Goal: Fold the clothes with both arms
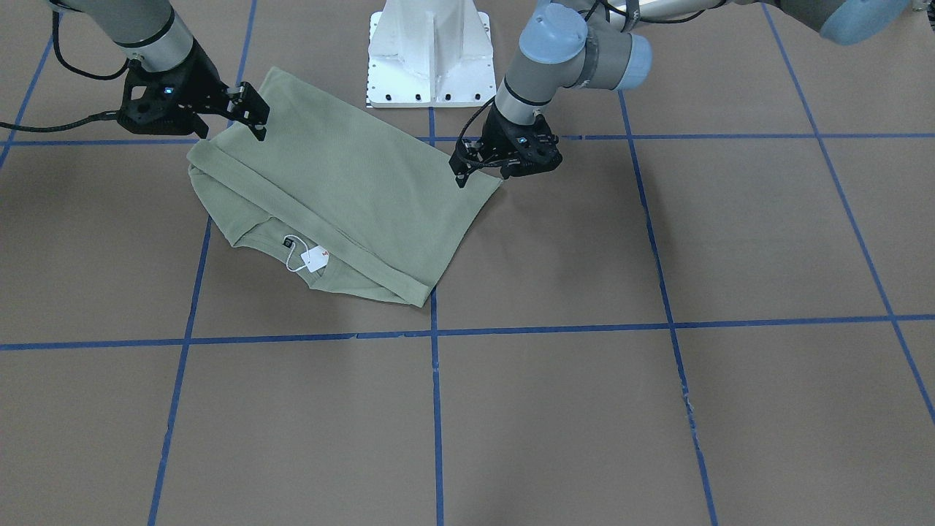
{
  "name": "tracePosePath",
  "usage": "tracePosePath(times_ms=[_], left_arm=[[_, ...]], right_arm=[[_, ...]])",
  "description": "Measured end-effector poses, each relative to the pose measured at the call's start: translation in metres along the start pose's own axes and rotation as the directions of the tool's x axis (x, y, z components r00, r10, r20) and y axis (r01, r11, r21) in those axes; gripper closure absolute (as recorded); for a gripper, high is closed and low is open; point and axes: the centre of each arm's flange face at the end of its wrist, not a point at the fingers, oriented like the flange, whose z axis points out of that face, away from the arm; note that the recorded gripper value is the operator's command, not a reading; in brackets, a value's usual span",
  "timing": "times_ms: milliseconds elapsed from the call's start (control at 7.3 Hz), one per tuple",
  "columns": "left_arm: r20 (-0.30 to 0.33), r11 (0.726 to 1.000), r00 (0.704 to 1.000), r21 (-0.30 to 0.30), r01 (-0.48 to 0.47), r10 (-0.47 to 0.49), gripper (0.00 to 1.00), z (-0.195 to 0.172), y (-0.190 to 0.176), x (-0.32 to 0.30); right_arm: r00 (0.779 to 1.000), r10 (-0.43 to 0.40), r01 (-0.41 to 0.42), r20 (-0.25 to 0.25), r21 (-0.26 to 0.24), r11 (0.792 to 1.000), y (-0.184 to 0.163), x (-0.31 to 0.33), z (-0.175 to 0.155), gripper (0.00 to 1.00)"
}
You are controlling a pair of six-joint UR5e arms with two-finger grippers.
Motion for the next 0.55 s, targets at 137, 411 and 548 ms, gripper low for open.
tracePosePath(times_ms=[137, 411, 548], left_arm=[[0.026, 1.000, 1.000, 0.004, 0.006, -0.006, 0.00, 0.007, 0.009, -0.003], [0.059, 1.000, 0.998, 0.015, 0.009, -0.010, 0.11, 0.016, 0.012, -0.007], [0.066, 1.000, 0.998, 0.025, 0.008, -0.010, 0.29, 0.018, 0.010, -0.008]], right_arm=[[1.000, -0.003, 0.003, 0.011, 0.010, 1.000, -0.011, -0.004, 0.002, 0.00], [1.000, 0.000, 0.000, 0.019, 0.018, 1.000, -0.022, -0.011, 0.004, 0.00], [1.000, 0.001, -0.001, 0.020, 0.018, 1.000, -0.023, -0.011, 0.004, 0.00]])
